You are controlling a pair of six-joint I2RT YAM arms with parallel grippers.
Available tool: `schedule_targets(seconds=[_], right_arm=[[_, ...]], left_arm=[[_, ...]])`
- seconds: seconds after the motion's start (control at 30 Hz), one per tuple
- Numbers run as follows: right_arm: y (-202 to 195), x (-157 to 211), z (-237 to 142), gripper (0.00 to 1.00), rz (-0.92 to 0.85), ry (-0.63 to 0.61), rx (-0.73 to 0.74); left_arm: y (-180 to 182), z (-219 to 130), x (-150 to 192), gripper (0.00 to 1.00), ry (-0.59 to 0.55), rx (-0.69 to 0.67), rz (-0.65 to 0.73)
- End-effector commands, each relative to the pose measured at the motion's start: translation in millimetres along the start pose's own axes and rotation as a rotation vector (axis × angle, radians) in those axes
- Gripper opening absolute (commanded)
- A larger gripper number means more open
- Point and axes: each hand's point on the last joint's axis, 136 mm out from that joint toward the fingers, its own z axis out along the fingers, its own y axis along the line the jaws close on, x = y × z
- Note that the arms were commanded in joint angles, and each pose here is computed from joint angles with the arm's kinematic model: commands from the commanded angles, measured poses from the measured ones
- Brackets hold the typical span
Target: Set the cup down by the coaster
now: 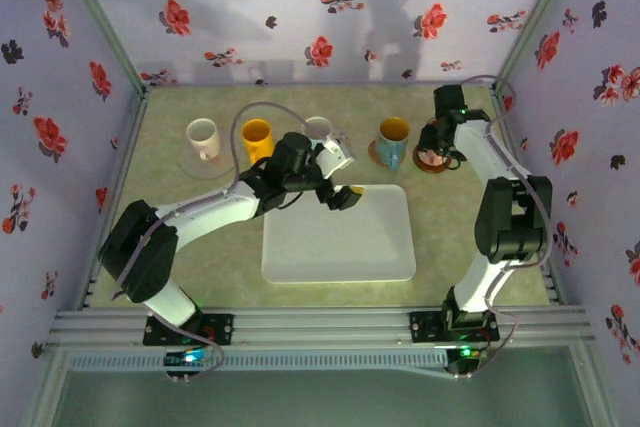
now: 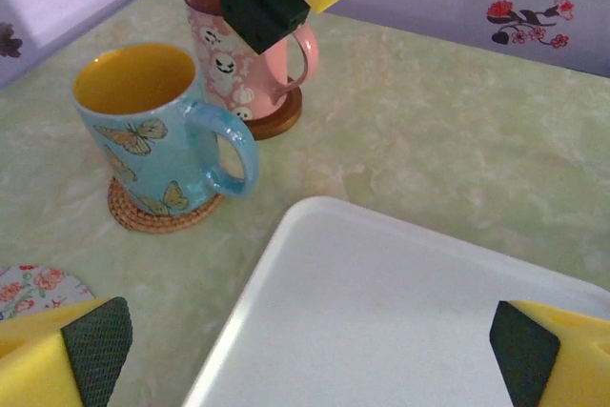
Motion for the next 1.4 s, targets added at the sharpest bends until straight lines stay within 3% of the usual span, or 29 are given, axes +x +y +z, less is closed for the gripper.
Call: schedule_targets(seconds=[0.0, 0.13, 0.7, 1.0, 1.37], right_arm=[[1, -5, -17, 0.82, 0.013, -0.046, -0.018], [-1, -9, -34, 0.99, 0.025, -0.088, -0.032], [2, -13, -126, 1.0, -0.004, -0.333, -0.163], [-7, -1, -167, 1.0, 0.006, -0.561, -0.231], [-16, 25, -177, 1.0, 0.001, -0.716, -0.283]], left_arm=[[0, -11, -28, 1.0, -0.048, -0.026, 0.033], [2, -14, -35, 1.0, -0.045, -0.034, 0.043], [18, -40, -80, 1.0, -0.061, -0.136, 0.038], [42, -82, -99, 1.0, -0.078, -0.311, -0.002], [93, -159, -69, 1.0, -0.115, -0.617, -0.084]])
